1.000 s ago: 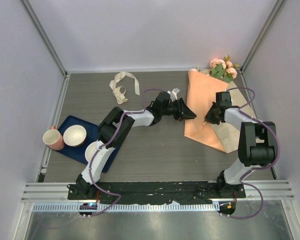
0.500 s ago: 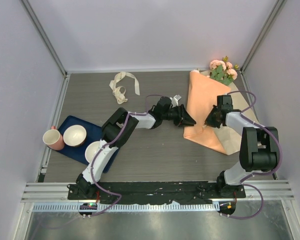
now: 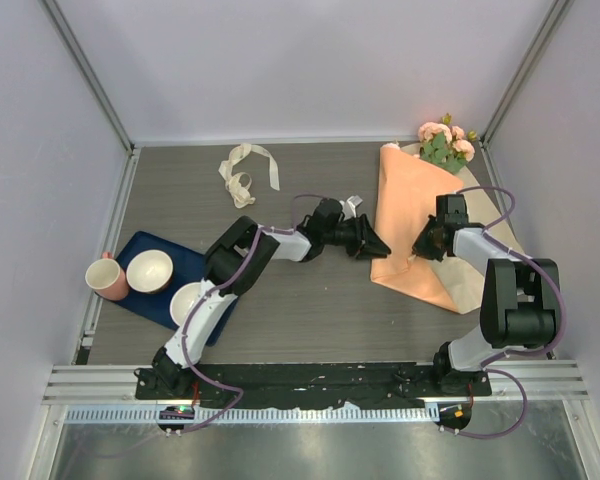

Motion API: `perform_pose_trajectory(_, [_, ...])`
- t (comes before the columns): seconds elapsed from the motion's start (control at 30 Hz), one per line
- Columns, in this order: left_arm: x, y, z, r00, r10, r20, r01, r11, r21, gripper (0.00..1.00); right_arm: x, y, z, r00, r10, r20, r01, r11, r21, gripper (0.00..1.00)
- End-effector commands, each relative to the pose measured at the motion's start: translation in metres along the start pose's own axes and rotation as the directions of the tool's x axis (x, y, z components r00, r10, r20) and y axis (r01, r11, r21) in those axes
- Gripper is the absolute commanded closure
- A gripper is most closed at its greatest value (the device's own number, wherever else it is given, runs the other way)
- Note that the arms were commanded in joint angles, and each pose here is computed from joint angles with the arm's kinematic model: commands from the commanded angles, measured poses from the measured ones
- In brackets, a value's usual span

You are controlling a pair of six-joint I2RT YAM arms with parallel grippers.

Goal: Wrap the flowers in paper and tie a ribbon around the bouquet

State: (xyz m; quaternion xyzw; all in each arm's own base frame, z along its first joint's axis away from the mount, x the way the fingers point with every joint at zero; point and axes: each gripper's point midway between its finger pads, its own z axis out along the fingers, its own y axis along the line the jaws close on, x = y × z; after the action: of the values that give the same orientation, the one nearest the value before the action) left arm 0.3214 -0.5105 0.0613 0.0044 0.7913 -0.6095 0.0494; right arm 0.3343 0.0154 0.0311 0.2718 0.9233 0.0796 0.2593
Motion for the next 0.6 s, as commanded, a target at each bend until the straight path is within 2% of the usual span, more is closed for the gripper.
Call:
perform_pose_trajectory(0.0, [0.016,-0.003,0.006,0.999,0.026,-0.033,-0.025,1.000,0.015,0.65,-0.009,-0.007,-0.004,0.999,-0.013,0.043,0.011,0.999,0.036,0.99])
perform_pose_trajectory(0.1, [0.021,0.003,0.009,0.998,0.043,-0.046,-0.045,0.998,-0.034,0.64,-0.007,-0.012,-0.006,0.999,-0.012,0.045,0.010,0.999,0.052,0.99])
perform_pose_trajectory(0.13, [0.024,0.015,0.008,0.998,0.012,-0.055,-0.017,0.997,-0.077,0.64,-0.007,-0.012,-0.007,0.999,-0.012,0.047,0.010,0.999,0.053,0.97])
perform_pose_trajectory(0.27, [0.034,0.049,0.008,0.994,-0.075,-0.078,0.060,0.982,-0.179,0.79,-0.008,-0.013,-0.011,0.999,-0.014,0.048,0.011,0.998,0.058,0.92])
perform_pose_trajectory(0.37, [0.034,0.050,0.008,0.993,-0.085,-0.077,0.070,0.981,-0.180,0.80,-0.008,-0.012,-0.019,0.999,-0.026,0.043,0.023,0.998,0.060,0.87])
perform_pose_trajectory(0.4, [0.034,0.051,0.008,0.993,-0.086,-0.081,0.069,0.979,-0.192,0.81,-0.011,-0.012,-0.024,0.998,-0.029,0.056,0.026,0.998,0.061,0.84])
perform_pose_trajectory(0.53, [0.036,0.058,0.005,0.992,-0.079,-0.096,0.054,0.970,-0.239,0.83,-0.020,-0.007,-0.049,0.994,-0.052,0.094,0.048,0.998,0.046,0.56])
perform_pose_trajectory(0.57, [0.038,0.061,0.004,0.992,-0.084,-0.099,0.058,0.968,-0.245,0.83,-0.020,-0.004,-0.055,0.994,-0.056,0.098,0.053,0.998,0.033,0.53])
